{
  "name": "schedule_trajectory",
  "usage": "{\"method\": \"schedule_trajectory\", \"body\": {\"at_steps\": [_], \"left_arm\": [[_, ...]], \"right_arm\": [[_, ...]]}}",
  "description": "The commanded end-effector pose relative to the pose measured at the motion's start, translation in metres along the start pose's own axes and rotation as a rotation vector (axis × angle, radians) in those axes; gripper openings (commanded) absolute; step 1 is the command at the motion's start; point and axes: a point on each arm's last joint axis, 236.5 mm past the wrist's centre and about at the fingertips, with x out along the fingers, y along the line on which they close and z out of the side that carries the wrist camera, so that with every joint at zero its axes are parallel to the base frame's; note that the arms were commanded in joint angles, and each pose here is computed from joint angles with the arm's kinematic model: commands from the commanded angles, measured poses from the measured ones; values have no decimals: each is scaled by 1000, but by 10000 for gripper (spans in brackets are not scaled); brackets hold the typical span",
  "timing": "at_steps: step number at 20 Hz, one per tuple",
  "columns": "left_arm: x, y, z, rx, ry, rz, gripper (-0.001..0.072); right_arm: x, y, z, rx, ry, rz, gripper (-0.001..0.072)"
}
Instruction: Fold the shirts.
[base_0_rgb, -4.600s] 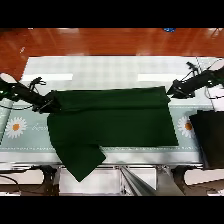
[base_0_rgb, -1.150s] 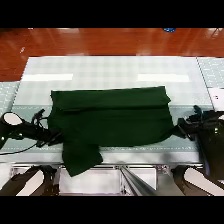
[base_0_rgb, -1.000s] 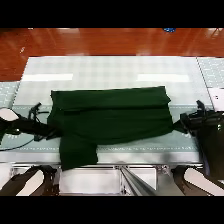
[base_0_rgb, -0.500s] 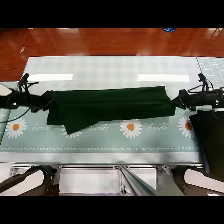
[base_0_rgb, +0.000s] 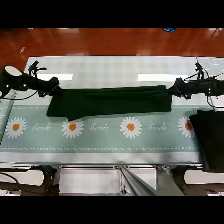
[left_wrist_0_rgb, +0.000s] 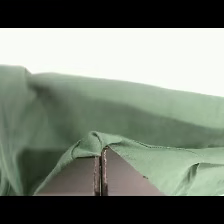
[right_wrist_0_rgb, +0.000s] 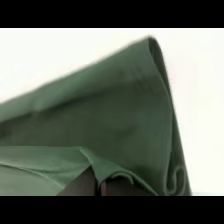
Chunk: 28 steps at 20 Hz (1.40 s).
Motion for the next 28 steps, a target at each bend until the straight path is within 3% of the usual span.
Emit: {"method": "schedule_trajectory", "body": {"at_steps": [1, 6, 7, 8, 9, 12, 14, 18, 20, 23, 28], "left_arm": [[11, -5, 19, 23, 9, -9, 19], [34, -3, 10, 17, 67, -5, 41], [37, -3, 8, -2, 73, -4, 177], [37, -4, 7, -6, 79, -5, 448], [33, -6, 2, -4, 104, -10, 510], [-10, -9, 1, 25, 167, -31, 510], [-62, -3, 21, 37, 60, -7, 510], [-177, -20, 53, 89, -363, 26, 510], [-204, -39, 37, 146, -513, 32, 510], [-185, -56, -23, 198, -541, 9, 510], [-119, -49, -89, 193, -430, -14, 509]], "right_arm": [[9, -1, 12, 19, -20, 15, 26], [21, 0, 20, 72, -41, 69, 45], [22, 0, 22, 81, -48, 73, 202], [23, -1, 24, 92, -55, 71, 421], [23, -1, 24, 106, -52, 74, 413], [-5, 9, 25, 102, 1, 127, 413], [-53, 12, 38, 68, -25, 147, 413], [-151, -35, 53, 31, -238, -66, 413], [-162, -62, 43, 87, -290, -140, 413], [-124, -87, 12, 208, -275, -116, 417], [-62, -89, -21, 303, -166, 66, 419]]}}
